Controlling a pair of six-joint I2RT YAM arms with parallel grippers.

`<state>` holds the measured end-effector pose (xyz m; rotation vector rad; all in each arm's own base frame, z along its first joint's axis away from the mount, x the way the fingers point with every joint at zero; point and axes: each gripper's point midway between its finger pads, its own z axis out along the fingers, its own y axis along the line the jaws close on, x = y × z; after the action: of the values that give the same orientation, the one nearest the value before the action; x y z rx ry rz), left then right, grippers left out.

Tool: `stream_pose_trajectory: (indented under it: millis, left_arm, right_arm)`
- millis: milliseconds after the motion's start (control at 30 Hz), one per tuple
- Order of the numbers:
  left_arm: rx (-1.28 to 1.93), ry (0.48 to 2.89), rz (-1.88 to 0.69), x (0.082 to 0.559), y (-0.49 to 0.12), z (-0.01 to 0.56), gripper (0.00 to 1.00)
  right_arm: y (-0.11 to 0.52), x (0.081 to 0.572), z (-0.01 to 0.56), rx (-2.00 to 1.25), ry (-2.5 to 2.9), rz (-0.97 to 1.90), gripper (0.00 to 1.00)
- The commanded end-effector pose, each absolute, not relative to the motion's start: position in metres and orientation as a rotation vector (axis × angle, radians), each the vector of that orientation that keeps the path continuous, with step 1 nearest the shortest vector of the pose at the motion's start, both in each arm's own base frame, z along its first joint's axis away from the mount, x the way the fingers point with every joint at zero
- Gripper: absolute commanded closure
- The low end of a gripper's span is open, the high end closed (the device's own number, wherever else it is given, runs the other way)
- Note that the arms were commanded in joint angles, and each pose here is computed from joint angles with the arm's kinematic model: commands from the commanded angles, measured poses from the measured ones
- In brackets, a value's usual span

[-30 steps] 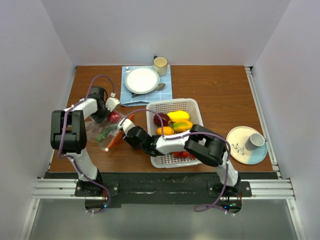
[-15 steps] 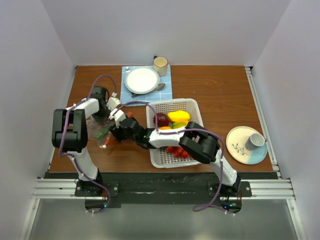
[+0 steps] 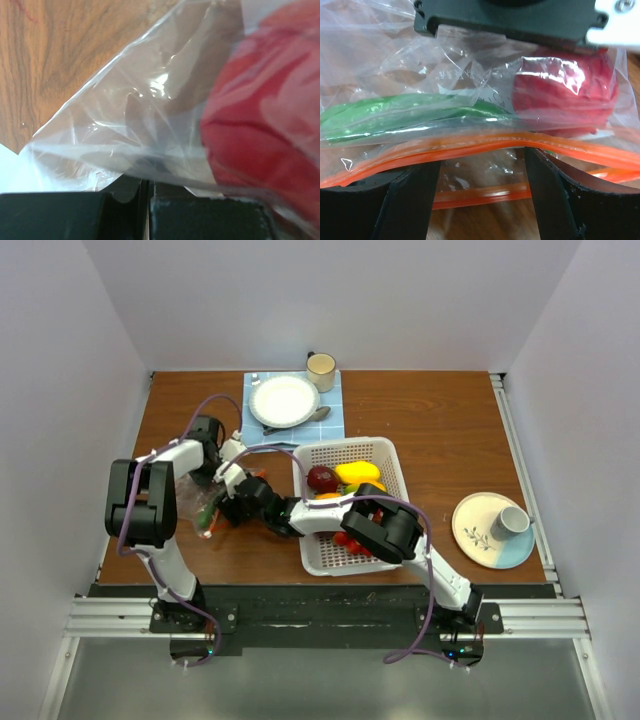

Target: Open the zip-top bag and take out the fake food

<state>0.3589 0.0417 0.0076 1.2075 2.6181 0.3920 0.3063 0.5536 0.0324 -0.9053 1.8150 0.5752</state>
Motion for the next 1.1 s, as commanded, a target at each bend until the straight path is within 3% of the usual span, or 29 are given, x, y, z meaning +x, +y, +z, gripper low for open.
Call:
stream_pose_trajectory:
  millis: [0, 433, 733, 833, 933, 1067]
  left_arm:
    - [1.396, 2.825, -0.125, 0.263, 0.002, -0.051, 1.00]
    - [1.517, 2.822, -0.335, 0.235, -0.022, -0.050, 1.00]
    - [1.580, 2.868, -0.347, 0.221, -0.017, -0.056, 1.00]
    - [1.587, 2.868, -0.377, 0.220, -0.020, -0.056, 1.00]
    - [1.611, 2.854, -0.422, 0.217, -0.025, -0.054, 1.00]
    - [1.614, 2.837, -0.439, 0.217, -0.028, -0.049, 1.00]
  right_arm:
    - [0.566, 0.315, 0.062, -0.902, 1.692, 0.607, 0.29]
    - [0.572, 0.323, 0.085, -0.919, 1.587, 0.568, 0.22]
    - [0.568, 0.341, 0.095, -0.903, 1.488, 0.466, 0.07]
    - [0.577, 0.336, 0.089, -0.923, 1.508, 0.513, 0.06]
    - [0.587, 0.330, 0.083, -0.961, 1.544, 0.565, 0.09]
    - [0.601, 0.307, 0.068, -1.085, 1.631, 0.679, 0.25]
